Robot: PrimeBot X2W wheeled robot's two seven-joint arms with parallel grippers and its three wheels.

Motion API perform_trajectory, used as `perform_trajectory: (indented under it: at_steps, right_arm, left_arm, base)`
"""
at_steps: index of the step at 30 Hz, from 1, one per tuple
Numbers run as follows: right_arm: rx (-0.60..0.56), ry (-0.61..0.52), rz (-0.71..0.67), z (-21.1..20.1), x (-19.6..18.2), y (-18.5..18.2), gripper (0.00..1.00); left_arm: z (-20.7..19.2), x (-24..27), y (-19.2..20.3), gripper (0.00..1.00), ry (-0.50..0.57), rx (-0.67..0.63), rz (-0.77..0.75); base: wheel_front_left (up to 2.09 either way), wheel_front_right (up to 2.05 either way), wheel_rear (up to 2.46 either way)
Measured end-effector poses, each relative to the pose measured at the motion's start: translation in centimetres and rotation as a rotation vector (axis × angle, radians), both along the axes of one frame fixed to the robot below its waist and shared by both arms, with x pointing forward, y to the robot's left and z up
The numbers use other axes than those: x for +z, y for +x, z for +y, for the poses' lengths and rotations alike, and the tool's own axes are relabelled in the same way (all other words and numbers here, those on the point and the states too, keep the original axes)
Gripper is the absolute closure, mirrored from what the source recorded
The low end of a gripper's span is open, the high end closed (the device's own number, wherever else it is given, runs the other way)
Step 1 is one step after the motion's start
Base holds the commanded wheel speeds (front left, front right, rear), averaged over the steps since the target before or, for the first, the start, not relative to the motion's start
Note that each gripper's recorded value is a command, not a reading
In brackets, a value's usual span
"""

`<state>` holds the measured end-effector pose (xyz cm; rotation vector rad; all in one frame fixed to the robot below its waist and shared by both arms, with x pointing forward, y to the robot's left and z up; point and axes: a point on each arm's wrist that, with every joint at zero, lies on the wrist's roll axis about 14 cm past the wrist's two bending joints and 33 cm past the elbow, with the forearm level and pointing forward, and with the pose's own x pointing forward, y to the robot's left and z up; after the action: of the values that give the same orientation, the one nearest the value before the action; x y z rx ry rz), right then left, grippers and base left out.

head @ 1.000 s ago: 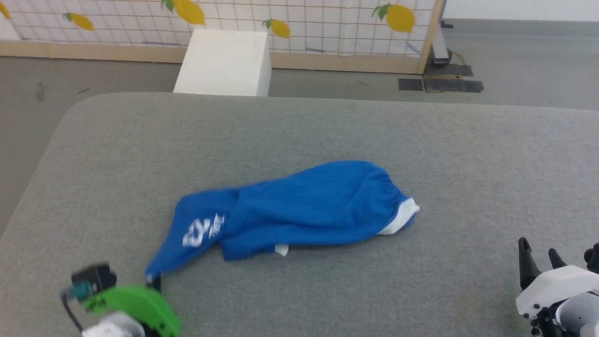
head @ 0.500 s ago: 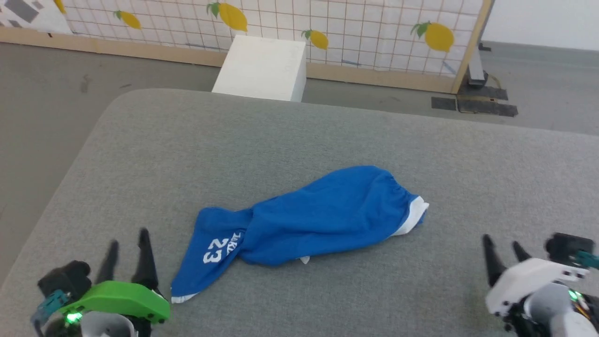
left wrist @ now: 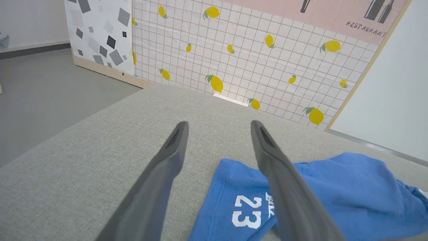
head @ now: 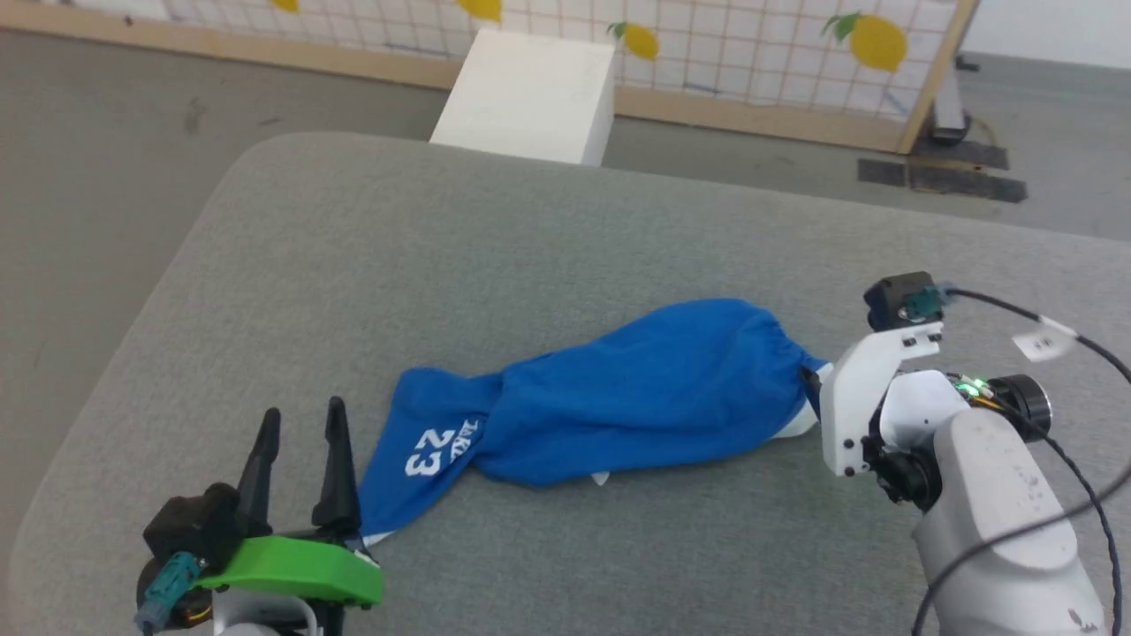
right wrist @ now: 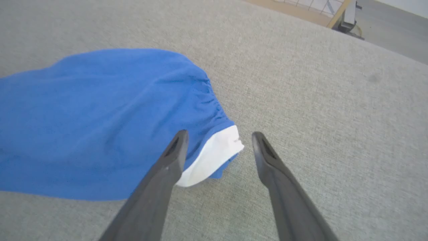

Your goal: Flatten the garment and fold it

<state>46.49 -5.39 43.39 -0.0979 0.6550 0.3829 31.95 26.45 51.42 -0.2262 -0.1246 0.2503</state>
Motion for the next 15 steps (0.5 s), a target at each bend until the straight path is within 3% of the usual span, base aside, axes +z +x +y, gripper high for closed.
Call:
perform_trajectory:
  at_steps: [4, 10, 11, 12, 15]
  right_arm:
    - [0.031, -0.107, 0.127, 0.1, -3.0, -0.3, 0.0]
    - [0.069, -0.139, 0.199, 1.1, -5.7, -0.4, 0.03]
    - [0.071, -0.127, 0.196, 1.4, -5.7, -0.2, 0.73]
    - [0.072, -0.108, 0.178, 1.8, -5.6, 0.2, 1.0]
    - [0.055, -0.05, 0.142, 2.1, -5.0, 0.9, 1.0]
  left_arm:
    - [0.0, -0.3, 0.0, 0.0, -0.005, 0.004, 0.009]
    - [0.2, -0.8, 0.4, 0.0, -0.013, 0.01, 0.024]
    - [0.3, -0.9, 0.5, 0.0, -0.014, 0.012, 0.027]
    - [0.3, -1.1, 0.5, 0.0, -0.015, 0.014, 0.032]
    - [0.1, -1.1, 0.8, 0.0, -0.018, 0.003, 0.032]
  base:
    - [0.0, 0.0, 0.0]
    - [0.0, 0.0, 0.0]
    - [0.0, 0.0, 0.0]
    - [0.0, 0.0, 0.0]
    - [0.0, 0.0, 0.0]
